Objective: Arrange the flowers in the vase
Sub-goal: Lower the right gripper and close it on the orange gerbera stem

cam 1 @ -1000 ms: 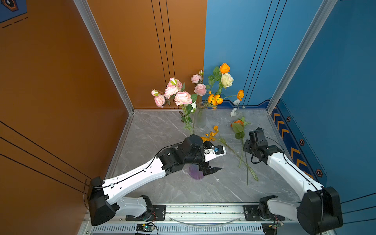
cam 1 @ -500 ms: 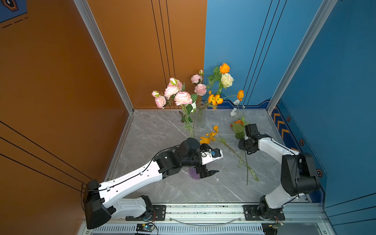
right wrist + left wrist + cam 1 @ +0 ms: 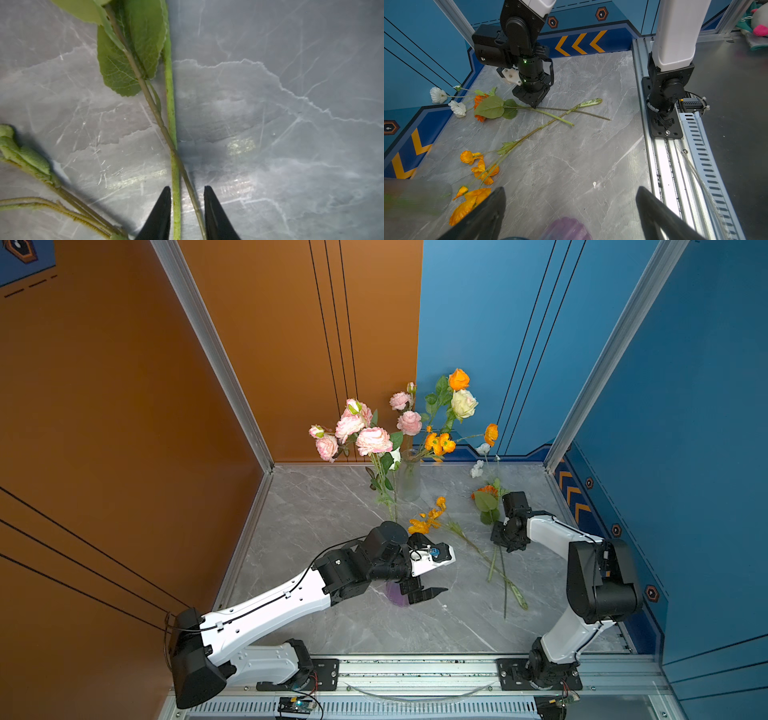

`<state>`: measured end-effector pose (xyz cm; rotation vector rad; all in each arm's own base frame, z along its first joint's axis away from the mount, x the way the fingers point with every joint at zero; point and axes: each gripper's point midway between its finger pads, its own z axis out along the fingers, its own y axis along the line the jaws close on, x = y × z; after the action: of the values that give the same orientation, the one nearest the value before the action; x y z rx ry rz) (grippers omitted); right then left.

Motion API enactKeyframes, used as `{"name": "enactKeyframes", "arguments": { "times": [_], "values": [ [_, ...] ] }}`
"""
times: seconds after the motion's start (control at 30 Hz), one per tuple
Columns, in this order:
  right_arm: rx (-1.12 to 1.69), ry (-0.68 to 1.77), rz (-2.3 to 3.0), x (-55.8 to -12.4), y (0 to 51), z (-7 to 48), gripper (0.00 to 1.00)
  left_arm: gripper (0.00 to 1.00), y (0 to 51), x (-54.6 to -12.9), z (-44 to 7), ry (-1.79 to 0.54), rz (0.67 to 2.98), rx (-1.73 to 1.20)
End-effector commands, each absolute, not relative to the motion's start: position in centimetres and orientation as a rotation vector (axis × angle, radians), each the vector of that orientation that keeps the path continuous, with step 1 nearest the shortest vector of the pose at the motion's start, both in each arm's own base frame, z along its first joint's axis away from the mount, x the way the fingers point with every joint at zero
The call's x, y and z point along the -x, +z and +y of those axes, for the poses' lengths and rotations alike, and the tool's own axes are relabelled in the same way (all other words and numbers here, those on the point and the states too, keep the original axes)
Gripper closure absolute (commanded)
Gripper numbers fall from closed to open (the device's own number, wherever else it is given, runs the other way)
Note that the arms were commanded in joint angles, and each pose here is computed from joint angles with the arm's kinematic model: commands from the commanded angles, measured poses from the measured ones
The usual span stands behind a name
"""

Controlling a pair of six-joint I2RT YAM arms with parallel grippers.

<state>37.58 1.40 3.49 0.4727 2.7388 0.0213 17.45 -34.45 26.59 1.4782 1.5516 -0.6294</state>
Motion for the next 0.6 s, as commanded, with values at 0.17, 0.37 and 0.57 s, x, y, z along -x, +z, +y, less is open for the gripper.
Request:
{"name": "enactKeyframes", "arguments": {
  "times": [0.17,0.37,0.57],
  "values": [
    [-0.476,-0.079,2.816,-36.2,2.2,0.7,0.76,0.02,27.0,-16.8,-34.3,-0.654,1.517,-1.497],
    [-0.472,-0.078,2.833,-36.3,1.6,0.7,0.79,0.02,26.9,-16.6,-34.4,-0.664,1.514,-1.503],
    [-0.44,-0.055,2.891,-36.4,0.4,1.3,0.77,0.02,27.0,-16.4,-34.4,-0.671,1.511,-1.507]
  ]
}}
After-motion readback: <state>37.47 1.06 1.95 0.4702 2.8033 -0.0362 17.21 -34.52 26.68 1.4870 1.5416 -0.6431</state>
